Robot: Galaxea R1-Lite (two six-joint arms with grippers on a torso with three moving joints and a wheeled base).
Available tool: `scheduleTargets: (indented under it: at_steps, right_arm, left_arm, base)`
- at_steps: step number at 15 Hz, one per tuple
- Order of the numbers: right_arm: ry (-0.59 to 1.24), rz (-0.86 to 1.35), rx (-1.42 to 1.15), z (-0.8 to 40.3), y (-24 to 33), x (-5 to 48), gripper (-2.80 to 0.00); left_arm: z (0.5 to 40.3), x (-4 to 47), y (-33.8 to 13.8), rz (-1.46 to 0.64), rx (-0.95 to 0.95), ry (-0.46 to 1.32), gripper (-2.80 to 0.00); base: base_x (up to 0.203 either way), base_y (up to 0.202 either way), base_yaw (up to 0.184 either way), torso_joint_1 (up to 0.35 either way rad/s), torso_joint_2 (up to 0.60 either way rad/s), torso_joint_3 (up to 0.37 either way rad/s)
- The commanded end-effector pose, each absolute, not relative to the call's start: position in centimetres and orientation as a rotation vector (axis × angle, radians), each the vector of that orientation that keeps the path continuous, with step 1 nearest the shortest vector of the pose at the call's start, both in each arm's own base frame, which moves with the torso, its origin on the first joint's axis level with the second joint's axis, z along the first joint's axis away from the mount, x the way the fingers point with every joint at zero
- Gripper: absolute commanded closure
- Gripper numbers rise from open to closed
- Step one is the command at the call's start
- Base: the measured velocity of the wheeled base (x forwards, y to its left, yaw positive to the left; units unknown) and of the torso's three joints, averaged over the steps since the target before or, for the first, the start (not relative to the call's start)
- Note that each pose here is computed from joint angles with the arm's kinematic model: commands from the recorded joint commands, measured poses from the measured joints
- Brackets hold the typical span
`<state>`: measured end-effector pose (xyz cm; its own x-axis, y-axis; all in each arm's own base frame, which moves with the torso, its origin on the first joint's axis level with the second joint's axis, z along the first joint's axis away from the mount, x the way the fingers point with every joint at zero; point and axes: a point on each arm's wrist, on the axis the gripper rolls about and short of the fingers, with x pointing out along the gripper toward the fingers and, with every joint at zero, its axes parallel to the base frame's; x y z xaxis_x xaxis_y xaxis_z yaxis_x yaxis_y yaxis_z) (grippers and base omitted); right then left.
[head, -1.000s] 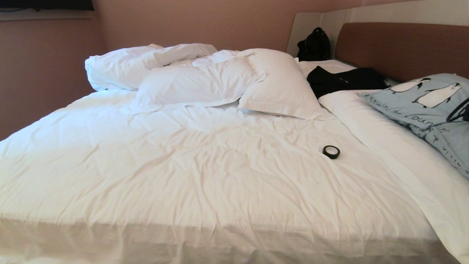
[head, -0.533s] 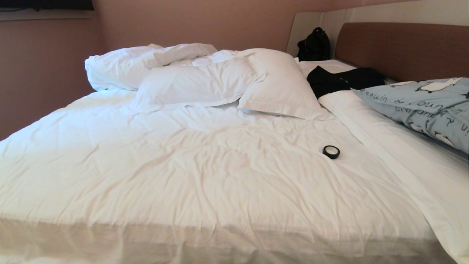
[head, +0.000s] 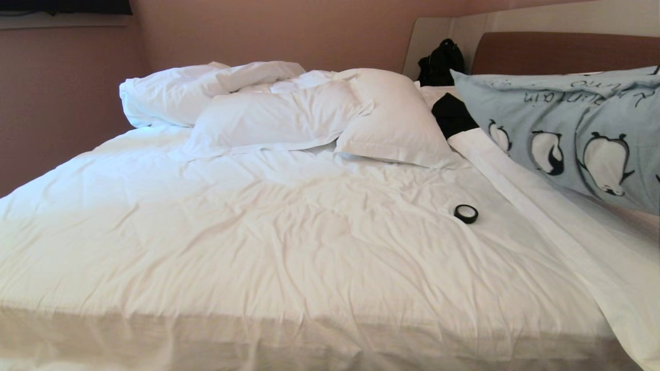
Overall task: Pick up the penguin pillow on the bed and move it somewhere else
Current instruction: Pick up the pillow
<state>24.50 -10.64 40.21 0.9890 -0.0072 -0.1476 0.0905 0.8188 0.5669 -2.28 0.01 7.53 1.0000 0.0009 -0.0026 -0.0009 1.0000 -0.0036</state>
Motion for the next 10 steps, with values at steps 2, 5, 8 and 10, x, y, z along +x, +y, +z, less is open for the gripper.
scheduleTargets:
  at_steps: [2,5,8,10]
  right_arm:
    - [0.204,0.099,0.818,40.2,-6.6,23.6,0.0]
    - [0.252,0.187,0.874,39.8,-4.2,24.4,0.0]
    - [0.249,0.214,0.869,39.9,-3.6,24.1,0.0]
    - [0.249,0.213,0.868,39.8,-3.6,24.2,0.0]
  left_arm:
    - [7.5,-2.3,0.0,0.002,-0.003,0.005,0.0]
    - [7.5,-2.3,0.0,0.002,-0.003,0.005,0.0]
    - [7.5,-2.3,0.0,0.002,0.0,0.003,0.0]
    - [7.5,-2.3,0.0,0.002,-0.001,0.003,0.0]
  base:
    - [0.0,0.0,0.0,0.0,0.0,0.0]
    - [0.0,0.0,0.0,0.0,0.0,0.0]
    - [0.0,0.0,0.0,0.0,0.0,0.0]
    - [0.0,0.0,0.0,0.0,0.0,0.0]
